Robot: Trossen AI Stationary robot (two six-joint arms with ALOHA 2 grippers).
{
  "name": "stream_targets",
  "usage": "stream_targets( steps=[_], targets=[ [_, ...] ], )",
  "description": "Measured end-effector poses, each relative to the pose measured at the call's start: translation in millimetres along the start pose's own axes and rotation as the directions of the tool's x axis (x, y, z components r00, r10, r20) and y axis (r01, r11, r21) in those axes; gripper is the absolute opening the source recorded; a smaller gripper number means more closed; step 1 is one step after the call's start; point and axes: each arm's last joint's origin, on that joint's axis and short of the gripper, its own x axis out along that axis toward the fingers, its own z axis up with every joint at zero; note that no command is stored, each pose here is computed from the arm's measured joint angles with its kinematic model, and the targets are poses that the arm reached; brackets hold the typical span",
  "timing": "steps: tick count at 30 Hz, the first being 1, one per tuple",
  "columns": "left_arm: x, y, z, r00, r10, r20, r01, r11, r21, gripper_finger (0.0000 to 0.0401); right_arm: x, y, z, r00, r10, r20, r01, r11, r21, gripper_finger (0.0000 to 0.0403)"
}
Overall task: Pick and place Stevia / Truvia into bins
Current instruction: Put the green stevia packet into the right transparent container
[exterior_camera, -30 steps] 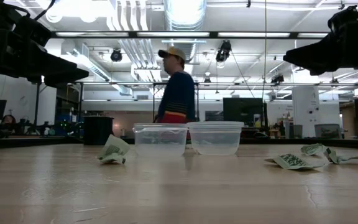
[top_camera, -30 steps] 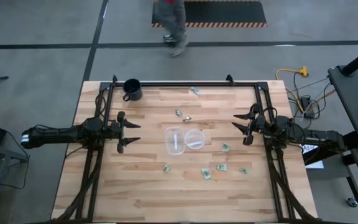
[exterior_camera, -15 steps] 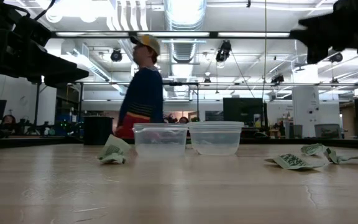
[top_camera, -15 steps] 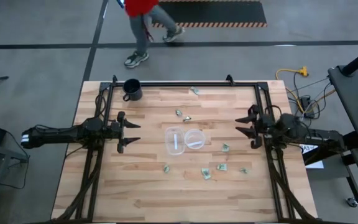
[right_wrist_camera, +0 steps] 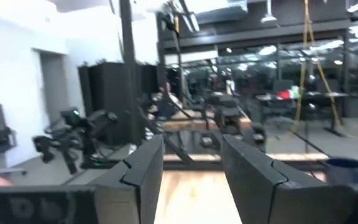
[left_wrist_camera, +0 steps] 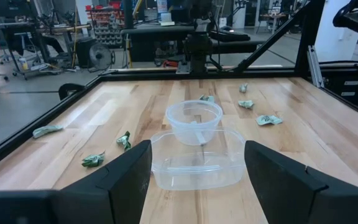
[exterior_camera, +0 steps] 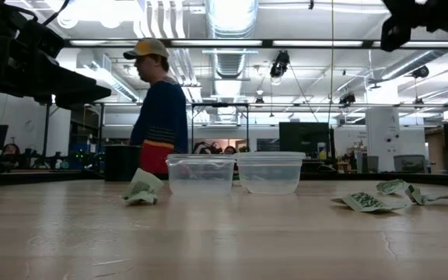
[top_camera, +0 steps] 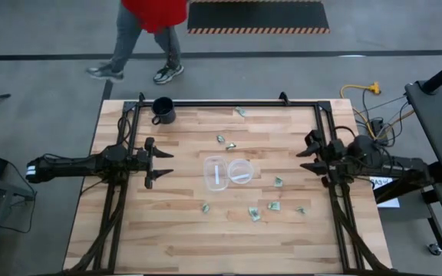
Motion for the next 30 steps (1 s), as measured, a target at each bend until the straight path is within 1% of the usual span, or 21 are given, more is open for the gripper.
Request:
stream_targets(
  steps=[4, 11, 13, 17, 19, 24, 30],
  targets=[
    [0.0, 0.0, 0.0, 1.0, 0.0, 0.0, 0.0, 1.0, 0.0, 0.024, 5.6, 1.5, 9.5, 1.0, 0.025, 0.004, -0.025, 1.0, 0.013, 0.0153],
    [0.0, 0.0, 0.0, 1.0, 0.0, 0.0, 0.0, 1.0, 0.0, 0.024, 18.8, 1.9, 16.7, 0.998, 0.045, -0.042, -0.041, 0.993, 0.11, 0.0153],
    [0.0, 0.0, 0.0, 1.0, 0.0, 0.0, 0.0, 1.0, 0.0, 0.024, 22.4, 2.6, 17.9, 0.997, 0.057, -0.054, -0.052, 0.993, 0.105, 0.0153],
    [0.0, 0.0, 0.0, 1.0, 0.0, 0.0, 0.0, 1.0, 0.0, 0.024, 26.7, 5.7, 19.8, 0.991, 0.111, -0.072, -0.107, 0.993, 0.051, 0.0153],
    [0.0, 0.0, 0.0, 1.0, -0.001, 0.0, 0.001, 1.0, 0.0, 0.024, 27.9, 6.5, 20.2, 0.989, 0.126, -0.079, -0.122, 0.991, 0.056, 0.0153],
    [0.0, 0.0, 0.0, 1.0, -0.001, 0.0, 0.001, 1.0, 0.0, 0.024, 28.8, 7.4, 26.0, 0.99, 0.127, -0.063, -0.116, 0.982, 0.147, 0.0153],
    [0.0, 0.0, 0.0, 1.0, 0.0, 0.0, 0.0, 1.0, 0.0, 0.024, 29.9, 10.4, 45.5, 0.992, 0.129, -0.017, -0.122, 0.968, 0.22, 0.0153]
  ],
)
